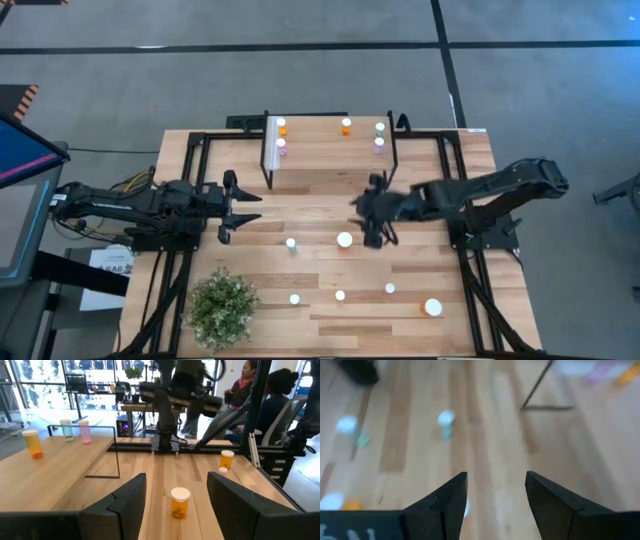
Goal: Pick and place medicine bottles onto shelf by color
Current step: Put the orange pill bottle on the shelf
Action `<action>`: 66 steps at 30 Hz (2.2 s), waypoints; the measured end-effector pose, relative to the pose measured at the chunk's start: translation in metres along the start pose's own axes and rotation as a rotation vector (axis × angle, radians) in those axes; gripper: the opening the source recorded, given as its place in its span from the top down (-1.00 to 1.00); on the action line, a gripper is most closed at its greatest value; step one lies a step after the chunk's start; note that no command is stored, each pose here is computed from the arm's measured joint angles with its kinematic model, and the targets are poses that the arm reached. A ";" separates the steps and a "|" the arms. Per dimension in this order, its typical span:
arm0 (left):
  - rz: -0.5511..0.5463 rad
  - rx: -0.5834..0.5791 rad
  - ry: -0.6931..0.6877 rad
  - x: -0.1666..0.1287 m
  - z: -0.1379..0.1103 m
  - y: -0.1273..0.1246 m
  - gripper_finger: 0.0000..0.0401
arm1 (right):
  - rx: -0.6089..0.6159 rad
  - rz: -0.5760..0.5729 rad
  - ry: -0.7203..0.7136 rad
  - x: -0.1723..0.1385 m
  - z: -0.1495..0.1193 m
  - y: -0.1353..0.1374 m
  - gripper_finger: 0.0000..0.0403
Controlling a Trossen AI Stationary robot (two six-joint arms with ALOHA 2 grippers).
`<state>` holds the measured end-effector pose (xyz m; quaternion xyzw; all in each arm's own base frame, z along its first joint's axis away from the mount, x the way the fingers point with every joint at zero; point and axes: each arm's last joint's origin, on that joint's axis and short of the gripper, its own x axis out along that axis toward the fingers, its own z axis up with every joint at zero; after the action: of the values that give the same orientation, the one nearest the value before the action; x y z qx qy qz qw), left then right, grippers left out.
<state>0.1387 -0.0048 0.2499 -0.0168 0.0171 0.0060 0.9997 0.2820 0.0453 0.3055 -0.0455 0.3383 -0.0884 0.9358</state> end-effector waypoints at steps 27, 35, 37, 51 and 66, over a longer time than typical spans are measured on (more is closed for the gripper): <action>-0.011 -0.012 -0.021 0.001 0.002 0.000 0.01 | 0.049 0.067 0.106 0.052 -0.061 0.047 -0.10; -0.011 -0.012 -0.026 0.002 0.002 -0.001 0.01 | 0.095 0.064 0.059 0.060 -0.081 0.042 -0.19; -0.011 -0.011 -0.033 0.003 0.003 -0.001 0.01 | 0.104 0.063 0.047 0.063 -0.079 0.041 -0.24; -0.010 -0.005 -0.019 0.004 0.002 -0.001 0.01 | 0.145 0.080 0.066 0.084 -0.083 0.038 -0.68; -0.010 -0.005 -0.020 0.004 0.002 -0.001 0.01 | 0.171 0.051 0.183 0.116 -0.101 0.030 -0.96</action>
<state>0.1425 -0.0053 0.2515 -0.0194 0.0069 0.0010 0.9998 0.3093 0.0490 0.1510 0.0514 0.4147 -0.0969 0.9033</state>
